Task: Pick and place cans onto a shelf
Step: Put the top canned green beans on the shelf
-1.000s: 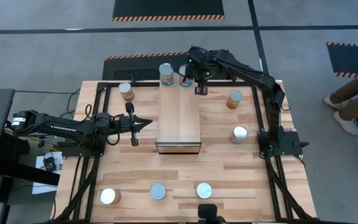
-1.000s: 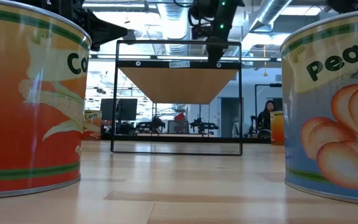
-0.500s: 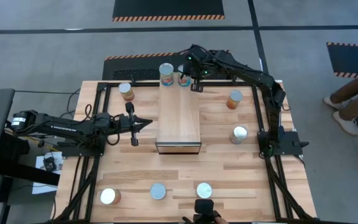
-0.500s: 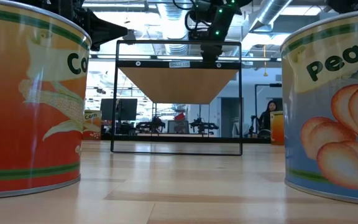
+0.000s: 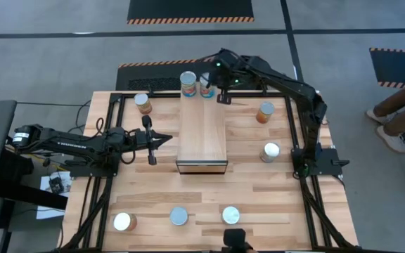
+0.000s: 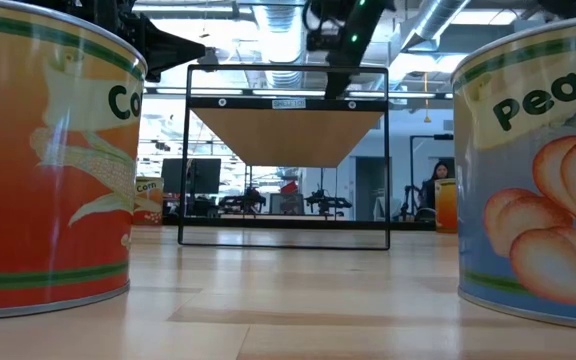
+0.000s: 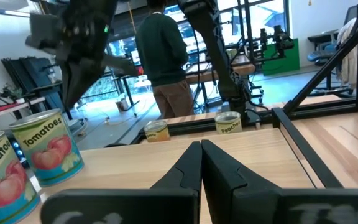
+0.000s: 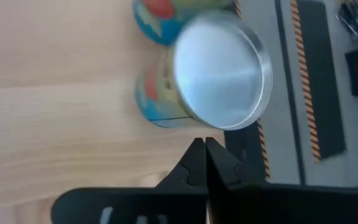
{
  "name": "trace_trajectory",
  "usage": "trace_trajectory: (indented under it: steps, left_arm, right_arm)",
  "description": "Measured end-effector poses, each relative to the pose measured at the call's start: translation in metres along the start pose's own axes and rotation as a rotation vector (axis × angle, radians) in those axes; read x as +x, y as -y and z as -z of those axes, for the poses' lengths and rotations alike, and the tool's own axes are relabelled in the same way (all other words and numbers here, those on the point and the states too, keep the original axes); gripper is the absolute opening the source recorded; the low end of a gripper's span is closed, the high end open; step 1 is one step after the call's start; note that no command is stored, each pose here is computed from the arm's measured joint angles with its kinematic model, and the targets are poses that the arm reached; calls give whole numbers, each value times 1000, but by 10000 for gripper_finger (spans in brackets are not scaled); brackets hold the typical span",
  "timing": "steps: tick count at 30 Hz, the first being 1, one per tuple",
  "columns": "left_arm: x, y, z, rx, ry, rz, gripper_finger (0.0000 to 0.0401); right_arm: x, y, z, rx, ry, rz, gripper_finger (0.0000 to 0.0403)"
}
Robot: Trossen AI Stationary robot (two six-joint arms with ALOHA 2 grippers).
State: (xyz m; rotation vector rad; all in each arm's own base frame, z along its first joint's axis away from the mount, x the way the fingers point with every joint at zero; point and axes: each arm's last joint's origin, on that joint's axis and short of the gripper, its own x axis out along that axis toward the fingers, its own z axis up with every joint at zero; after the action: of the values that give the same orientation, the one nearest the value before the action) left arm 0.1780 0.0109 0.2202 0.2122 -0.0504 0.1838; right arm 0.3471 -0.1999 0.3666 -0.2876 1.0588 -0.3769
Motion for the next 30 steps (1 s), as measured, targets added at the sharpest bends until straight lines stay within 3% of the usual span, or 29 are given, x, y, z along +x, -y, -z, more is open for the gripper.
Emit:
trace_trajectory:
  steps: [8,18,22,30]
  left_arm:
    - [0,0,1,0,-11,2,0]
    - [0,0,1,-14,-14,3,0]
    - [0,0,1,-14,-14,3,0]
    - [0,0,1,-14,-14,2,0]
  right_arm:
    - [-30,-10,22,65,279,-1,4]
    - [-25,-63,119,201,498,74,5]
    - [-33,-75,156,285,461,95,7]
    - [-41,-86,204,529,106,132,29]
